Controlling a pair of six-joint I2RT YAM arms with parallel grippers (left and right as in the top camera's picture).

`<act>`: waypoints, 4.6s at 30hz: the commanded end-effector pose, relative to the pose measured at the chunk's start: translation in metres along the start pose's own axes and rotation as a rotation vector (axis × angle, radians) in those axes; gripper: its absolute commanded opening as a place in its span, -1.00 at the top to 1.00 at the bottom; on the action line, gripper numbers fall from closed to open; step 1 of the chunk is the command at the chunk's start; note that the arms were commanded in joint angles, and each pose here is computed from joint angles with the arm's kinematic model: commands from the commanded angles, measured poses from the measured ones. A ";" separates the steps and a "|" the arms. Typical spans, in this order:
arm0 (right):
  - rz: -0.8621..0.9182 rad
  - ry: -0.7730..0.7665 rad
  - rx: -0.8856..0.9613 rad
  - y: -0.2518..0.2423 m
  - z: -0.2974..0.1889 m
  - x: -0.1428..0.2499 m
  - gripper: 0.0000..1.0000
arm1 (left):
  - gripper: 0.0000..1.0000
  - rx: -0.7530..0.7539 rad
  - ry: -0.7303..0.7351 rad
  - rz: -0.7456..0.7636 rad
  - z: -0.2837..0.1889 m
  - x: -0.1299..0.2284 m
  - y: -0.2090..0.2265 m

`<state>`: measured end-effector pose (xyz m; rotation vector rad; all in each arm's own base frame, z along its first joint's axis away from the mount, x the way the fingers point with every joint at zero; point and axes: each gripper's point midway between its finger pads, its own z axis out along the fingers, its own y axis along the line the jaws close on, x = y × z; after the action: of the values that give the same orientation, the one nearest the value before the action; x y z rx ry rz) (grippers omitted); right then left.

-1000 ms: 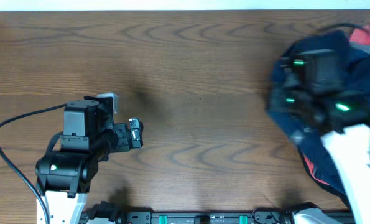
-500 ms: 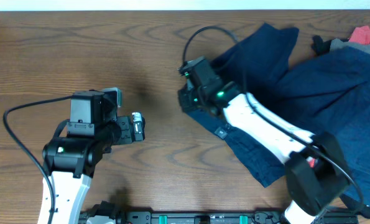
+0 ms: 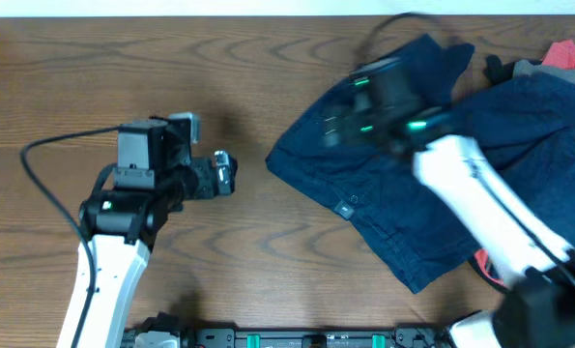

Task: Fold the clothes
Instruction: 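Pull the navy shorts left onto the open table with the right gripper, then grasp the shorts' left edge with the left gripper and drag it left, then grasp the shorts' lower corners with the left and right grippers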

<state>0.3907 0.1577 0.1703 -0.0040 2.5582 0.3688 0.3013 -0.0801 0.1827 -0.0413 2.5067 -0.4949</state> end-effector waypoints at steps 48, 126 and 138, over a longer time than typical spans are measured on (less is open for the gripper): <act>0.281 0.205 0.331 -0.164 -0.092 0.054 -0.99 | 0.88 0.126 -0.004 -0.284 0.130 -0.054 0.047; 0.690 0.245 0.235 -0.112 0.073 0.158 -0.98 | -0.81 -0.660 0.490 -1.268 0.080 0.185 0.101; 0.693 0.206 0.213 -0.111 0.076 0.148 -0.86 | -0.36 -0.695 0.494 -1.273 0.079 0.195 0.101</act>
<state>0.3148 0.0806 0.0087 0.9693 2.7153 0.3644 0.2163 -0.0477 -0.0046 -1.9855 2.6599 -0.1939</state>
